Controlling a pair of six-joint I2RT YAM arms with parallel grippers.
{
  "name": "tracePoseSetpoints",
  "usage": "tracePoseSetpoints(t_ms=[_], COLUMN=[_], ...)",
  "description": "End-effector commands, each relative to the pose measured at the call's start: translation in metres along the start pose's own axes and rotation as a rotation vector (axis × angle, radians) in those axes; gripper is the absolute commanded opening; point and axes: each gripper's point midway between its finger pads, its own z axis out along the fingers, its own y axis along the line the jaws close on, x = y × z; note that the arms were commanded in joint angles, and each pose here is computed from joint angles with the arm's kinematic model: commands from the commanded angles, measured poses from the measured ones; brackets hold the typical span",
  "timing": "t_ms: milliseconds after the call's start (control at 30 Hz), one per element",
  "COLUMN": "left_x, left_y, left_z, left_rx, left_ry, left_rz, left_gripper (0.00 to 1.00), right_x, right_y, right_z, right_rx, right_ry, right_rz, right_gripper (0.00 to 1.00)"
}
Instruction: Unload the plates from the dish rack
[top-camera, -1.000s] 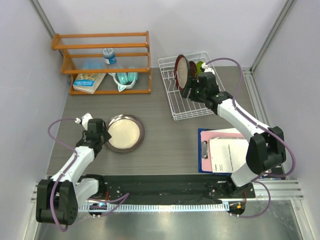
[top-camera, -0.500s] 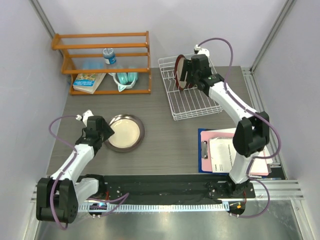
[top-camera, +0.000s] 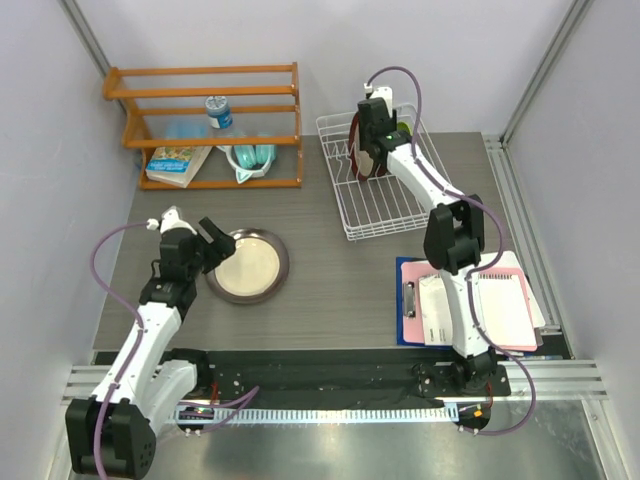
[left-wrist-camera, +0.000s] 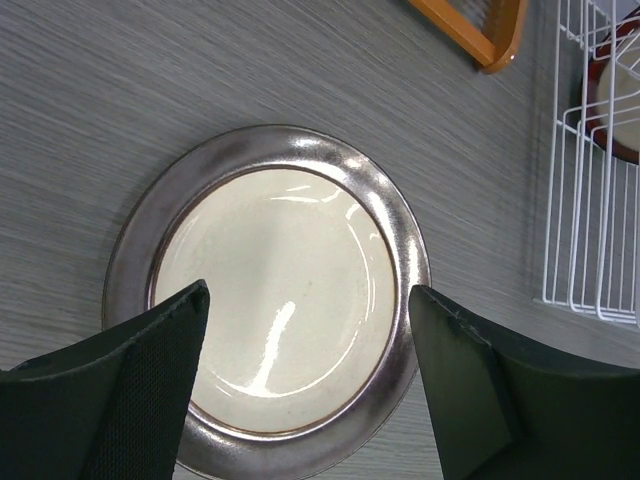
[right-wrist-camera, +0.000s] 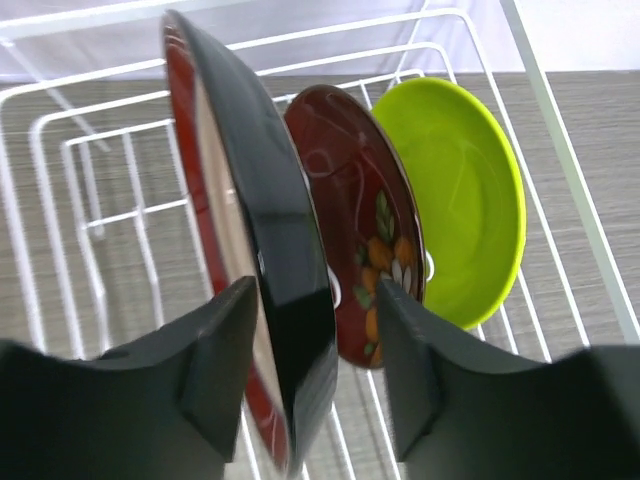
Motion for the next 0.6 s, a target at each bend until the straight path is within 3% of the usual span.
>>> tracePoseSetpoints(t_ms=[0, 100, 133, 267, 567], left_x=[-0.019, -0.019, -0.018, -0.014, -0.01], left_y=[-0.019, -0.019, -0.019, -0.016, -0.017], left_z=[-0.006, -0.004, -0.003, 0.002, 0.005], left_rx=[0.065, 0.065, 0.064, 0.053, 0.055], left_ry=[-0.04, -0.042, -0.037, -0.025, -0.01], left_rz=[0.017, 0.012, 0.011, 0.005, 0.003], left_gripper=[0.81, 0.81, 0.82, 0.82, 0.82], right_x=[-0.033, -0.032, -0.031, -0.028, -0.054], right_y=[-0.015, -0.017, -0.019, -0.017, -0.014], right_z=[-0.002, 0.0, 0.0, -0.004, -0.039], right_rx=[0.086, 0.125, 0.144, 0.208, 0.419], right_ry=[-0.075, -0.079, -0.08, -0.093, -0.22], right_rz=[-0.058, -0.083, -0.091, -0.143, -0.18], right_gripper=[0.46, 0.28, 0.17, 0.02, 0.01])
